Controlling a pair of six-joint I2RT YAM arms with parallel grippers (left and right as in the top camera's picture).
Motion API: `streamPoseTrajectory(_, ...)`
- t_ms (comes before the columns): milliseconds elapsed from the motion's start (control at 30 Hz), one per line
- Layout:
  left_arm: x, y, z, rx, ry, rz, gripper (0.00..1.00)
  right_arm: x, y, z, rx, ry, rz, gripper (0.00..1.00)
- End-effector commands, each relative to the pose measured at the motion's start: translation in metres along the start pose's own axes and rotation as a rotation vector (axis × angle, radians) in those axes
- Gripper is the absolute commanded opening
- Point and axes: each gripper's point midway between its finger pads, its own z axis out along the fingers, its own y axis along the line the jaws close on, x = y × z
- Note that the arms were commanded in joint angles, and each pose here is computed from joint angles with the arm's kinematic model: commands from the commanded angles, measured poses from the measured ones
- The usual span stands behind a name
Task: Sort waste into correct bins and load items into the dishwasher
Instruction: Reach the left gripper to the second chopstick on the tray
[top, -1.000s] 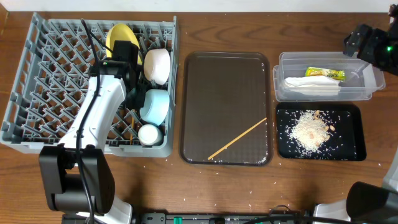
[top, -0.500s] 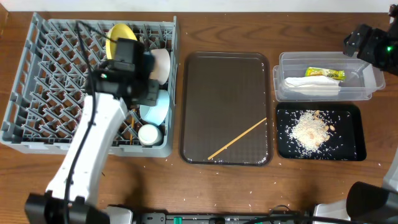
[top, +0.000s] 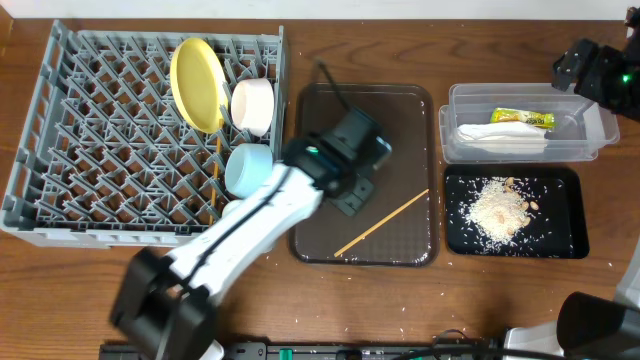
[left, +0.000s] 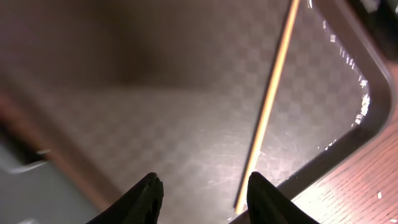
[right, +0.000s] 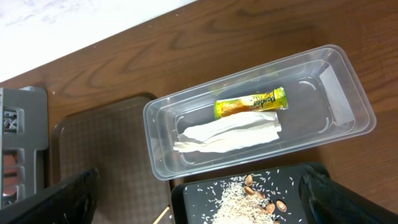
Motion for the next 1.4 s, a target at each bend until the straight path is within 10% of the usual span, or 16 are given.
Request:
streamPoseTrajectory(0,0.007,-0.027,0.036,0.045,0.070,0.053,0.48,-0.002,-0.004,-0.001,0.004,-0.003,0.019,0.99)
streamPoseTrajectory(1367,0.004,-0.066,0.103,0.016,0.229,0.051,0.48,-0.002,-0.004,-0.001,0.004,-0.003,0.019,0.99)
